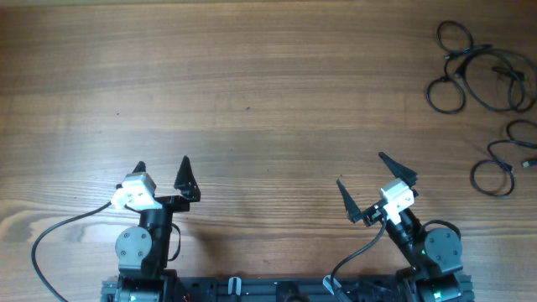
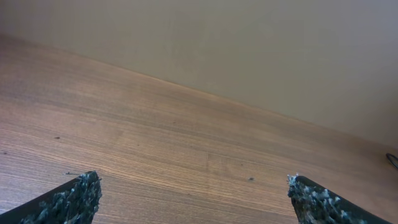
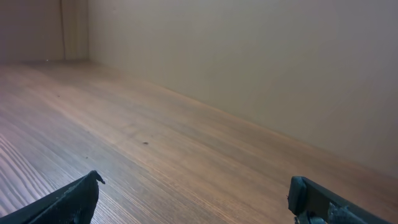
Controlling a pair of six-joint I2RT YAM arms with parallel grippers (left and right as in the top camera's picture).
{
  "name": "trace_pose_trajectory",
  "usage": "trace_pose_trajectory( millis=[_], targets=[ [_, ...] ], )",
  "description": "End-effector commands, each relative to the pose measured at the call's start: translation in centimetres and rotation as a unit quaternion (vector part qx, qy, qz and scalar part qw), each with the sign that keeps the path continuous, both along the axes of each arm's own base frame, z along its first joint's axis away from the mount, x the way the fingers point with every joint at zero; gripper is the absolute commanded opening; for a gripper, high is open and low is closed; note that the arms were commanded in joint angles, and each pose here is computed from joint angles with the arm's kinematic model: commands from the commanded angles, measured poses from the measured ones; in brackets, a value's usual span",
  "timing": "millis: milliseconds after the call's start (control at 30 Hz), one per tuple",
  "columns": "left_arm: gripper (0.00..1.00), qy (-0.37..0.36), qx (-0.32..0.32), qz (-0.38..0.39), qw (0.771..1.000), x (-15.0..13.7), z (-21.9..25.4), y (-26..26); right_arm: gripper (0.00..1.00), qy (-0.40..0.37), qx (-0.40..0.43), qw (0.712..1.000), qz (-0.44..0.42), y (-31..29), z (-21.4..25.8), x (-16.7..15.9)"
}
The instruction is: Untangle cables
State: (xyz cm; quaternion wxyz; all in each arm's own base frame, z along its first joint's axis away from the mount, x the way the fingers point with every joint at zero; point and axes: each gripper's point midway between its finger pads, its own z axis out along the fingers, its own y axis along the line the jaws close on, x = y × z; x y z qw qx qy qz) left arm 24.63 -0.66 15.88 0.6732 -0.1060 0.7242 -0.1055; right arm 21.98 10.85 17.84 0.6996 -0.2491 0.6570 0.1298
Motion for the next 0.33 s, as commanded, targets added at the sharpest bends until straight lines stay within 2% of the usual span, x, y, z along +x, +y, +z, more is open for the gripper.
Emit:
trace_pose_trajectory(
  millis=[0, 300],
  targets=[
    [1.0, -0.001, 0.01, -0.007, 1.0, -0.02, -0.08, -0.25, 1.0, -0.001, 0.009, 1.0, 0.0, -0.03, 0.22, -0.05],
    [1.0, -0.001, 0.01, -0.007, 1.0, -0.02, -0.08, -0.25, 1.0, -0.001, 0.009, 1.0, 0.0, -0.03, 0.22, -0.05]
  ],
)
